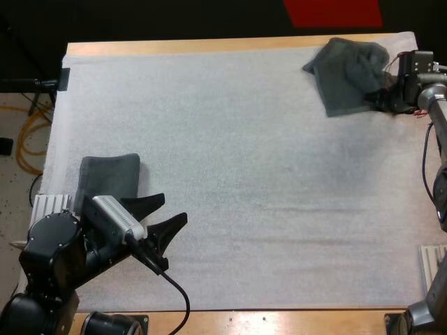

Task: Pick towel from pile fold and stack

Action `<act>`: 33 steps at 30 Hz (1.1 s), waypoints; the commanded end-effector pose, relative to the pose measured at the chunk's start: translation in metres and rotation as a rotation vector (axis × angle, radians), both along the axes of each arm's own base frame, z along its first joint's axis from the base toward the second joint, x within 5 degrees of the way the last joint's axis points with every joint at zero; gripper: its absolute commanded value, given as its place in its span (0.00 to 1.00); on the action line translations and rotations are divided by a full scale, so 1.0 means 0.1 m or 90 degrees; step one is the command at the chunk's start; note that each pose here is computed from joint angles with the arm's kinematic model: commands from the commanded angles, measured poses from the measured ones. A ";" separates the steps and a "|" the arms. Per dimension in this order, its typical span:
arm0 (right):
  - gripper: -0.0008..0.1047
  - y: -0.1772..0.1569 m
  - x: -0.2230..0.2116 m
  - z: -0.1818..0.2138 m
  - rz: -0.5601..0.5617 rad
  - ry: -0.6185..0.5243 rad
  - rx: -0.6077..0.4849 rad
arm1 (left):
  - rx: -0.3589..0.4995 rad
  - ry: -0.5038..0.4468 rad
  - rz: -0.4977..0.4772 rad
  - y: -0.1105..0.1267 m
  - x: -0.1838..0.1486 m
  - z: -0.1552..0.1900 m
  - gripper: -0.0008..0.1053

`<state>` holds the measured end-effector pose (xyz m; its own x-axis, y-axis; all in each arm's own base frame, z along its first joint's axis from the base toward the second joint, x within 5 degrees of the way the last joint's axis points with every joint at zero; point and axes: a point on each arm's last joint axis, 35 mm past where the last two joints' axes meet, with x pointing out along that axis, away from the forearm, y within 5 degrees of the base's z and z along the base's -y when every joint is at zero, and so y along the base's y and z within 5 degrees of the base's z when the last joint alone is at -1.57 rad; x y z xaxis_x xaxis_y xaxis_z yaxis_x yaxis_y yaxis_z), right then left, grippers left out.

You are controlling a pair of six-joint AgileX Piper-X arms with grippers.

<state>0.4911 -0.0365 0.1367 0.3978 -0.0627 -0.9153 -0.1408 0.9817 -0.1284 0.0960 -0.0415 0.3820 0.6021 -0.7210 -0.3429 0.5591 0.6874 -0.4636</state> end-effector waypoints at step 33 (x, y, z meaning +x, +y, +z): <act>0.01 0.14 -0.88 2.59 0.062 -0.320 0.031 | -0.019 0.003 -0.021 -0.01 -0.02 0.03 0.52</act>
